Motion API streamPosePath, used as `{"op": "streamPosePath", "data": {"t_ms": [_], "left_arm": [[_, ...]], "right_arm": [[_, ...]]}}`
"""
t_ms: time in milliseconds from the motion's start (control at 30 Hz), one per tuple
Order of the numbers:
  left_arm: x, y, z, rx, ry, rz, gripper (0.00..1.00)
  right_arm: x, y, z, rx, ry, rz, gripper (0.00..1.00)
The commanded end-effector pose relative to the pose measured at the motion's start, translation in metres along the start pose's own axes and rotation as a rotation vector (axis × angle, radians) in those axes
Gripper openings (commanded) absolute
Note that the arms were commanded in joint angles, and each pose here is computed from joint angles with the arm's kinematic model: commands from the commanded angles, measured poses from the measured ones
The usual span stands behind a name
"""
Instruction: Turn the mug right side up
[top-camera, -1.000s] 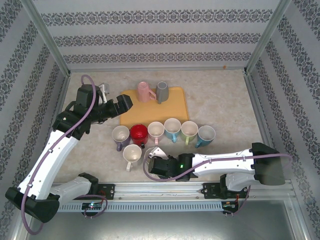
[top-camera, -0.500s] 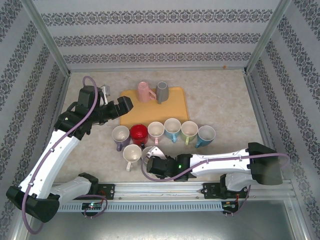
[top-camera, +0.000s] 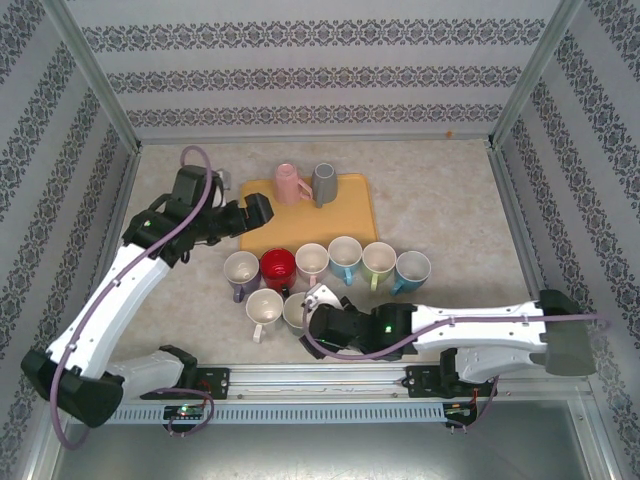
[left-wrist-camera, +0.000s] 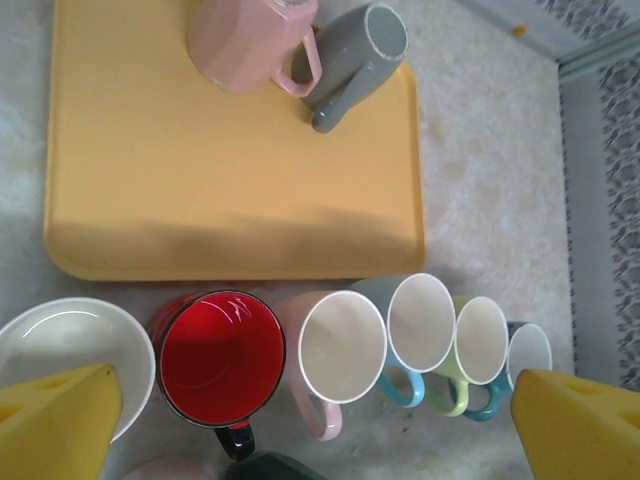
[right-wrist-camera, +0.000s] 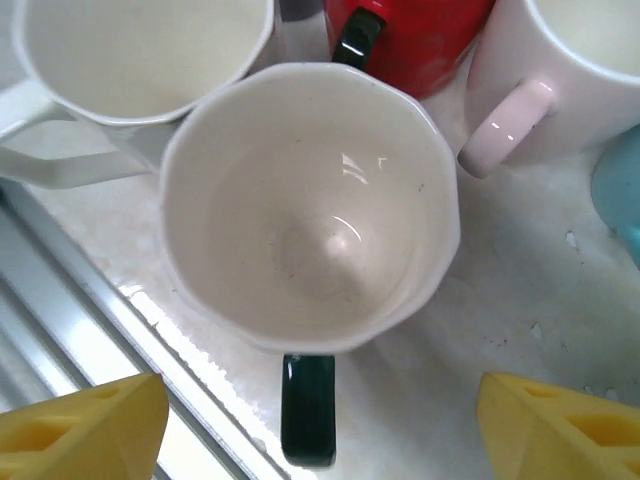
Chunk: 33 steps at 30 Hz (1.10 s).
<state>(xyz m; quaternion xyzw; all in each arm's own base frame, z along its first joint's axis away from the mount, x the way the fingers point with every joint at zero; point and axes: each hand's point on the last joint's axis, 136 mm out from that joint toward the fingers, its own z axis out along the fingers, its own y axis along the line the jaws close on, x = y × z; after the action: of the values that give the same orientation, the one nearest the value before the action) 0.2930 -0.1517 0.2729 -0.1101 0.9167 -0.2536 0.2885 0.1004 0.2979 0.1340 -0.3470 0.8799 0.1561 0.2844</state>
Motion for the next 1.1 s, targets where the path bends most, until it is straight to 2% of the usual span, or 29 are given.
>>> {"op": "streamPosePath", "data": {"t_ms": [0, 167, 300, 500, 633, 700, 767, 867, 1067], "left_arm": [[0.0, 0.004, 0.002, -0.106, 0.016, 0.083, 1.0], [-0.013, 0.014, 0.022, -0.249, 0.037, 0.066, 1.0], [-0.031, 0.013, 0.044, -0.329, 0.037, -0.015, 1.0], [-0.07, -0.007, 0.09, -0.32, -0.024, -0.206, 1.0], [-0.095, -0.011, 0.128, -0.29, -0.036, -0.417, 1.0], [-0.107, -0.005, 0.138, -0.339, -0.052, -0.505, 1.0], [-0.116, 0.003, 0.147, -0.415, -0.077, -0.537, 1.0], [-0.117, 0.019, 0.16, -0.516, -0.054, -0.65, 1.0], [-0.125, 0.038, 0.188, -0.526, -0.039, -0.792, 1.0]], "right_arm": [[0.011, -0.005, -0.019, -0.047, 0.04, -0.037, 0.82], [-0.003, -0.025, -0.056, -0.071, -0.001, -0.005, 0.84], [-0.033, -0.051, -0.077, -0.057, -0.023, 0.097, 0.82], [-0.078, -0.072, -0.092, -0.025, -0.072, 0.199, 0.8], [-0.098, -0.082, -0.099, -0.012, -0.096, 0.259, 0.8], [-0.104, -0.082, -0.105, -0.021, -0.1, 0.262, 0.79], [-0.108, -0.086, -0.112, -0.01, -0.107, 0.252, 0.79], [-0.108, -0.093, -0.12, 0.023, -0.114, 0.253, 0.78], [-0.094, -0.095, -0.12, 0.024, -0.087, 0.269, 0.77]]}}
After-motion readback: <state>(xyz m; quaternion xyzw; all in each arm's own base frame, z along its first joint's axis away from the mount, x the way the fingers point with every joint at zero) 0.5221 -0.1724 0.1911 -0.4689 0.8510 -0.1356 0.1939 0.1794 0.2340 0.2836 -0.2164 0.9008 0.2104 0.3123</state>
